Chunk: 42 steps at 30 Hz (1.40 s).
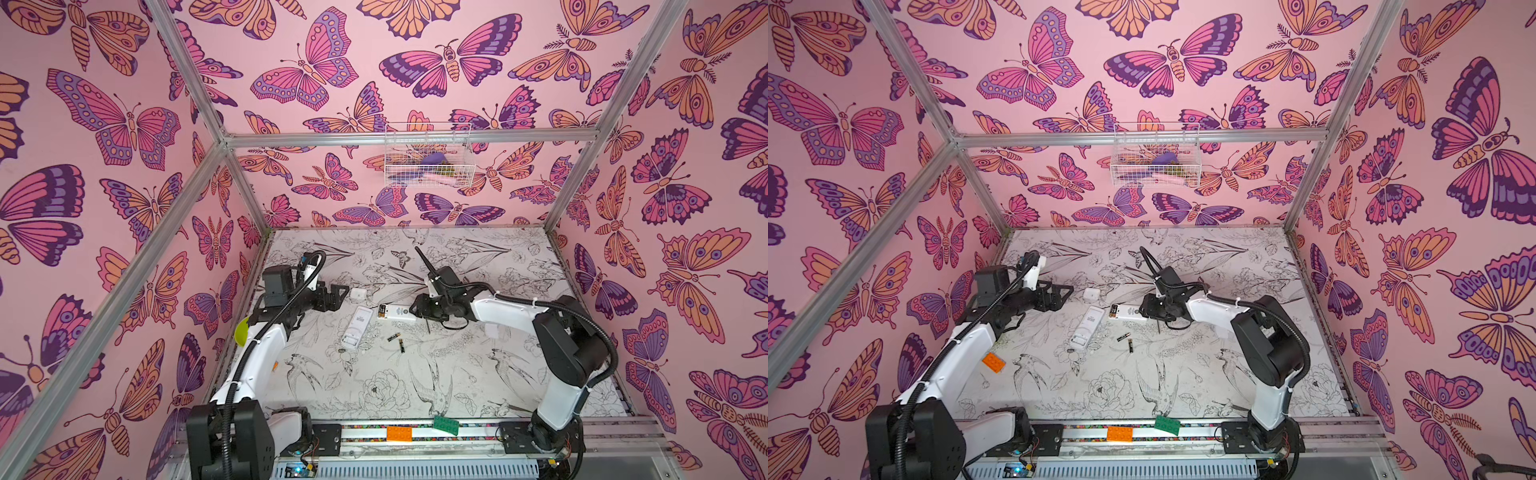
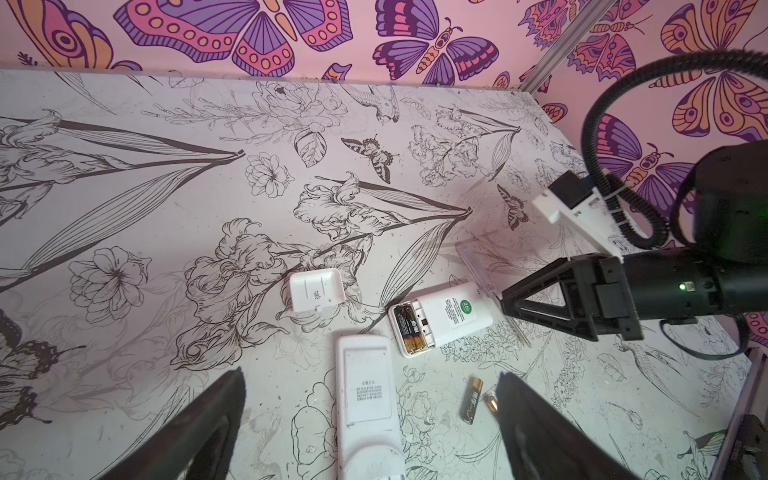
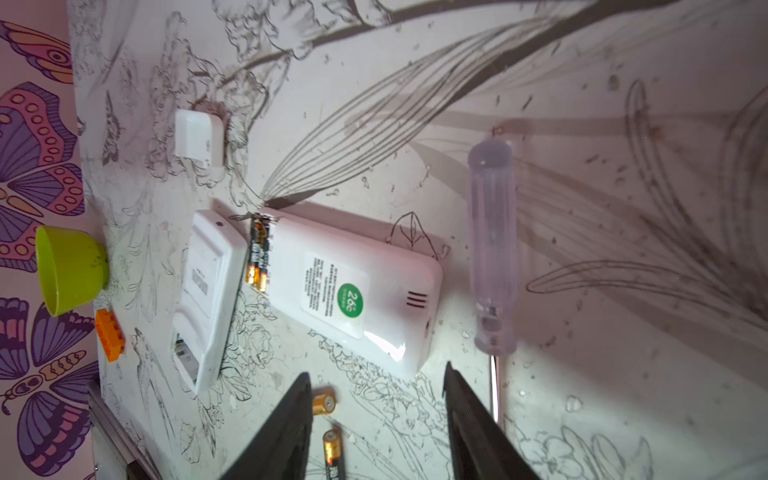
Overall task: Unload the batteries from the remote control
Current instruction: 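Open the right gripper to release the remote and move toward the screwdriver, then grasp the clear-handled screwdriver with the right gripper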
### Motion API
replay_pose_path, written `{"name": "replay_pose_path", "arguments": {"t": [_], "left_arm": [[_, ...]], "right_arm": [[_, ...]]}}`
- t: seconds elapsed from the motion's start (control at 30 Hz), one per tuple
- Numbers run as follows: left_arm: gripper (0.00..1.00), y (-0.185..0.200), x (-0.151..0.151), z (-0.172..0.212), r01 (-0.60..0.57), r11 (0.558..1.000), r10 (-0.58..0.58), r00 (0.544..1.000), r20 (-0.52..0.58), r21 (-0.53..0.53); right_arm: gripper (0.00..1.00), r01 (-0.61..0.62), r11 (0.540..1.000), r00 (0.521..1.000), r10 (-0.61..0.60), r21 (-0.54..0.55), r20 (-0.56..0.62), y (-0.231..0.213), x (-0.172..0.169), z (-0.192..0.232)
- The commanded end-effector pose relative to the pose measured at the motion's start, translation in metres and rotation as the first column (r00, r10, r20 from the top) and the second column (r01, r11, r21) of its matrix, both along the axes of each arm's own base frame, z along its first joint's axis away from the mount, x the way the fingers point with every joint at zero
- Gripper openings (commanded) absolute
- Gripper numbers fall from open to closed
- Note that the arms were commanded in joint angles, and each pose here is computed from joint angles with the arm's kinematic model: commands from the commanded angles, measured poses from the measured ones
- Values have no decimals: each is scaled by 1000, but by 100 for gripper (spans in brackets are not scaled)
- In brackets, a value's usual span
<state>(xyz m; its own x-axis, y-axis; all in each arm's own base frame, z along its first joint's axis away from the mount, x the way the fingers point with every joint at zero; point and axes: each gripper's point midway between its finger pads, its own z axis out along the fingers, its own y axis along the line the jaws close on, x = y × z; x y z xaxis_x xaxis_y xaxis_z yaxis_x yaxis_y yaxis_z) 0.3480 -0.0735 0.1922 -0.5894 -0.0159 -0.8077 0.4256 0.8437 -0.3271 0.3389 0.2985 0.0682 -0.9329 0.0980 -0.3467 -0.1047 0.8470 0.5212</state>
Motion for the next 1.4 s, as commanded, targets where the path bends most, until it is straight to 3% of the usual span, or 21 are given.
{"name": "replay_pose_path", "arguments": {"t": [0.0,0.27,0.57,0.93,1.2,1.37], "left_arm": [[96,0,-3,2,6,1000,-5,1000,7,-10],[96,1,-2,2,4,1000,-4,1000,7,-14],[96,2,-2,3,3,1000,-2,1000,5,-12],[97,3,-3,5,3,1000,-3,1000,10,-3],[97,2,-3,6,11,1000,-11,1000,19,-3],[97,1,-4,9,16,1000,-16,1000,16,-10]], "right_arm": [[52,-1,994,997,10,-114,75,-19,8,19],[41,-28,967,996,49,-254,75,-33,12,4],[40,-27,945,998,46,-324,50,-33,29,-20],[34,-33,945,999,45,-324,30,-22,46,-42],[17,12,945,999,-1,-326,33,-27,54,-50],[9,68,950,995,-45,-305,84,-34,57,-24]]}}
